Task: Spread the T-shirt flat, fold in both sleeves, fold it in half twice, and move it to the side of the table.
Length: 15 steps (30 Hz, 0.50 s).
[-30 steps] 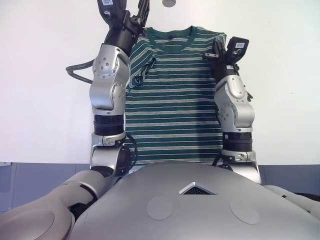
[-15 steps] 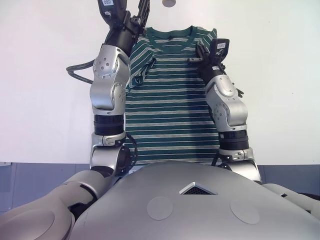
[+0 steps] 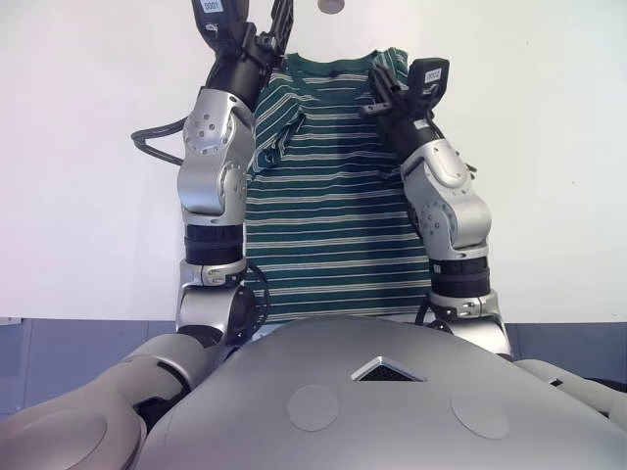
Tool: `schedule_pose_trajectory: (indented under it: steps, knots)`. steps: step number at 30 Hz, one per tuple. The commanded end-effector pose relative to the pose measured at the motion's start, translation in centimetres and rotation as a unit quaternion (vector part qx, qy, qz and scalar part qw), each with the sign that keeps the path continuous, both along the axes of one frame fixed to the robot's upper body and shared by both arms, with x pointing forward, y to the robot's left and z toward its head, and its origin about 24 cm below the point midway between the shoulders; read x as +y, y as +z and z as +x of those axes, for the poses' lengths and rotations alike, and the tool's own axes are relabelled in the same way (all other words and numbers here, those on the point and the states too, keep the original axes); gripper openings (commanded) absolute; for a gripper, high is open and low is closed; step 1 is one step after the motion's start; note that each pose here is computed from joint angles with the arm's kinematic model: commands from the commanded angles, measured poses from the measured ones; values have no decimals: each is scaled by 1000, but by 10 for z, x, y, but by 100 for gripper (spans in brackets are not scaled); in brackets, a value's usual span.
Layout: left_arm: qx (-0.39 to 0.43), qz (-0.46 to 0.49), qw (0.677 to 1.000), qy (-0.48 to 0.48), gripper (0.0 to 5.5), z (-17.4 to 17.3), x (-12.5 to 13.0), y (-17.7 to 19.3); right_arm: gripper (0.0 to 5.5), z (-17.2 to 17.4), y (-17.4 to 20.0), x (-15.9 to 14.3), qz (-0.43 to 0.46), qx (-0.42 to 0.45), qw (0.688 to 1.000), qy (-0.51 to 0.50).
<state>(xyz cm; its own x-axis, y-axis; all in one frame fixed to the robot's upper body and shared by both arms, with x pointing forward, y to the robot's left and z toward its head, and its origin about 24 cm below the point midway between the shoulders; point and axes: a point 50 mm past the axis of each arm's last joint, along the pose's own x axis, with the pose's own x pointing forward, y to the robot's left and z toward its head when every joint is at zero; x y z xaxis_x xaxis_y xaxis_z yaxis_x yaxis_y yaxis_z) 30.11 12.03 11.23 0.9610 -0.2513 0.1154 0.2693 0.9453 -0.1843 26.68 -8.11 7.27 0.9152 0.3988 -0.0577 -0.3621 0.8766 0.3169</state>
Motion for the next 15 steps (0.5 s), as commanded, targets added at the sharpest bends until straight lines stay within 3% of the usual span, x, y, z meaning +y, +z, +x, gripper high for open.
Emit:
schedule_pose_trajectory:
  steps: [1,15]
  knots:
    - [5,6,1000,4,291,0,0,-4,14,0,3,0,-9,-2,1000,9]
    - [6,8,1000,2,291,0,-1,-4,14,1,-6,0,-37,16,999,-2]
